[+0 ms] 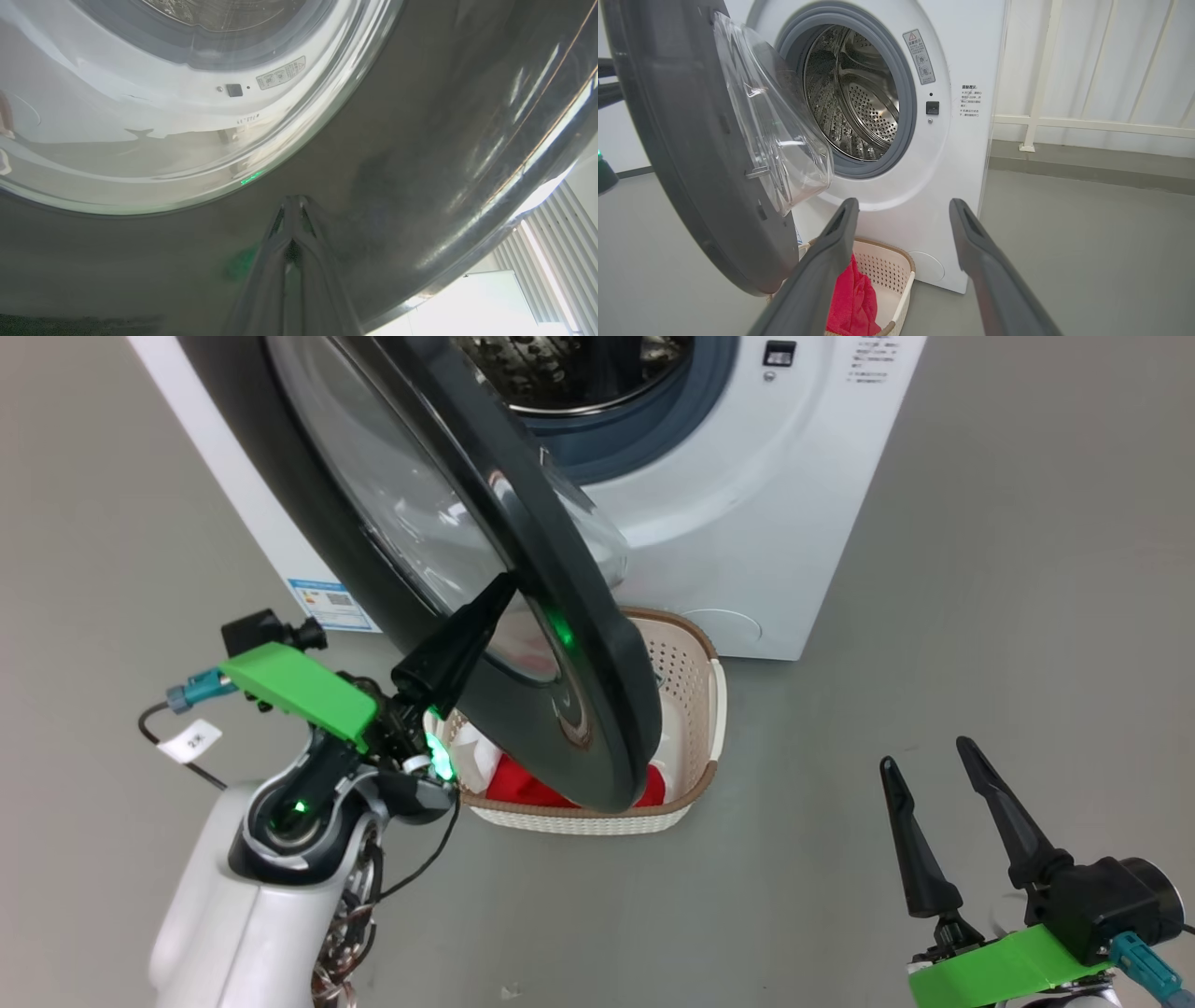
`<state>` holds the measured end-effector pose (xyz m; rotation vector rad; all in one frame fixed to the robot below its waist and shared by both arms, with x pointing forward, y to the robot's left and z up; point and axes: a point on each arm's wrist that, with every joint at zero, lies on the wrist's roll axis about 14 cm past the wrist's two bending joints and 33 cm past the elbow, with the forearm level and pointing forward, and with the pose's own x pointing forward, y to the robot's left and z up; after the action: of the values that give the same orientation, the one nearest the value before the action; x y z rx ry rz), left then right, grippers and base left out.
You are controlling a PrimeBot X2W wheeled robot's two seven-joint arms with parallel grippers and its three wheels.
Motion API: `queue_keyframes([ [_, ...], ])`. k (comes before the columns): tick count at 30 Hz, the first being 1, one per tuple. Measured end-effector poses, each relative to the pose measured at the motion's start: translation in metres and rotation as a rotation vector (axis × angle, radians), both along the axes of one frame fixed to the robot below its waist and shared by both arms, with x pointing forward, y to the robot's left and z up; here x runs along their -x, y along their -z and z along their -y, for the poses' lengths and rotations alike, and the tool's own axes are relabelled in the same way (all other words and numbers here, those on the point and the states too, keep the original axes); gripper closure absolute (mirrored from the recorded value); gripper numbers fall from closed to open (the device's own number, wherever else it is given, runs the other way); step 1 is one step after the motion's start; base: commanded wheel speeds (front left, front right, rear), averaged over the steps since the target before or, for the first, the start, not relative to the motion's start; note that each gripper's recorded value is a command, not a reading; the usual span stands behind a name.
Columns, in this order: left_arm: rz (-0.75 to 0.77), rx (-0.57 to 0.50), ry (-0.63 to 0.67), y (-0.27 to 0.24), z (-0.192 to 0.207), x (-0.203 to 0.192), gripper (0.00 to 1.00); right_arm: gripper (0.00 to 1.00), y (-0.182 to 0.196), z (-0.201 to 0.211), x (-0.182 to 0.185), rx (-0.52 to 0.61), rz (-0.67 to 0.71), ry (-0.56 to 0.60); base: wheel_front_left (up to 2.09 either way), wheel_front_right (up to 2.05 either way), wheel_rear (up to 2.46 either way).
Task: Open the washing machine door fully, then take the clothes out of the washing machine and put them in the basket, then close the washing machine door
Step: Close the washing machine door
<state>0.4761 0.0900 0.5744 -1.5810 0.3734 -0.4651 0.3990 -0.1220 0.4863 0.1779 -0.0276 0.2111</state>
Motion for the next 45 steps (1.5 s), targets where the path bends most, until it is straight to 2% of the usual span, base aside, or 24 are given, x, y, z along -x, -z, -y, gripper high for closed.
queue_keyframes([
  [14, 0.007, -0.005, 0.070, 0.004, 0.039, -0.020, 1.00, 0.00, 0.000, 0.025, 0.009, 0.013, -0.005, 0.075, 0.00, 0.00, 0.00],
  [25, 0.041, 0.026, 0.064, -0.006, 0.057, -0.052, 1.00, 0.00, 0.009, 0.044, 0.015, 0.025, -0.035, 0.130, 0.00, 0.00, 0.00],
  [45, 0.020, 0.067, 0.045, 0.002, 0.078, -0.112, 1.00, 0.00, 0.024, 0.060, 0.000, 0.045, -0.071, 0.175, 0.00, 0.00, 0.00],
])
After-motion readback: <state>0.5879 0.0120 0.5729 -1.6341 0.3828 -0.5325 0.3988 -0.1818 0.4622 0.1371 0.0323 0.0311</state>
